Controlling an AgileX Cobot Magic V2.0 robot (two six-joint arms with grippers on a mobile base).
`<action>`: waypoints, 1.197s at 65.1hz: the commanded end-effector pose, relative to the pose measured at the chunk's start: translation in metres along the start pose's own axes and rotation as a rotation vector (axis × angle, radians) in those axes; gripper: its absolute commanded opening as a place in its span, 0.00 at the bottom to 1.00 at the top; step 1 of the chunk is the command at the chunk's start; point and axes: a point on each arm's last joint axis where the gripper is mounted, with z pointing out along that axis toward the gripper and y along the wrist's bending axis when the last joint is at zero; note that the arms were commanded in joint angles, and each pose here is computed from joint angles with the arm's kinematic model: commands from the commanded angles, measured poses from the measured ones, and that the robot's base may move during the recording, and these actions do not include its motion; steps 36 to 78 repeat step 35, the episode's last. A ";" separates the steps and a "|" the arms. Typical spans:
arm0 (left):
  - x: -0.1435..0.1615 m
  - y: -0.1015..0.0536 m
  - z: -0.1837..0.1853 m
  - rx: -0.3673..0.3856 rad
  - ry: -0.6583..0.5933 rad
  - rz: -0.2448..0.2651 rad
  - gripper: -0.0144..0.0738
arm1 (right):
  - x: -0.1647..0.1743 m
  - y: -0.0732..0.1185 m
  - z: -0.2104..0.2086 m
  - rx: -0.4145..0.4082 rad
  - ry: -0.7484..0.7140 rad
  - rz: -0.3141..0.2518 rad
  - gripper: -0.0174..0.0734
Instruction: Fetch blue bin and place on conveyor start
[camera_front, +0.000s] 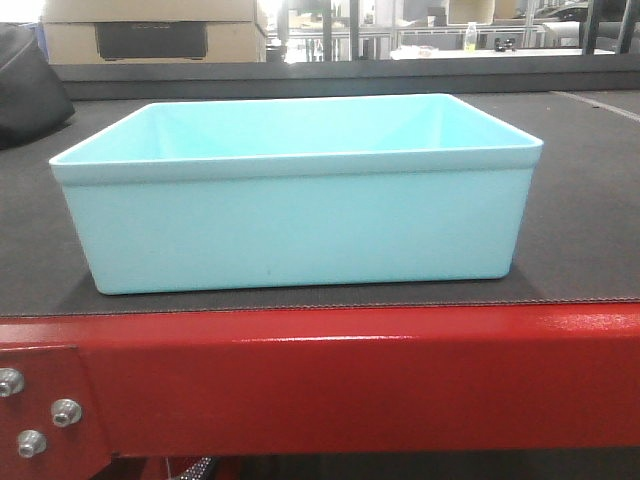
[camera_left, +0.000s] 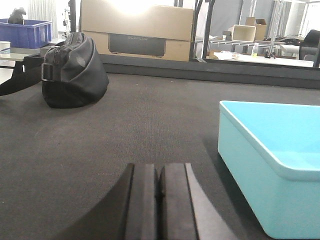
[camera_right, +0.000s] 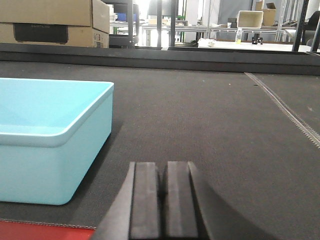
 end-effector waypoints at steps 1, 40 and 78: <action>-0.003 0.000 -0.001 -0.001 -0.027 -0.004 0.04 | -0.002 0.000 0.000 0.008 -0.020 -0.008 0.01; -0.003 0.000 -0.001 -0.001 -0.027 -0.004 0.04 | -0.002 0.000 0.000 0.008 -0.020 -0.008 0.01; -0.003 0.000 -0.001 -0.001 -0.027 -0.004 0.04 | -0.002 0.000 0.000 0.008 -0.020 -0.008 0.01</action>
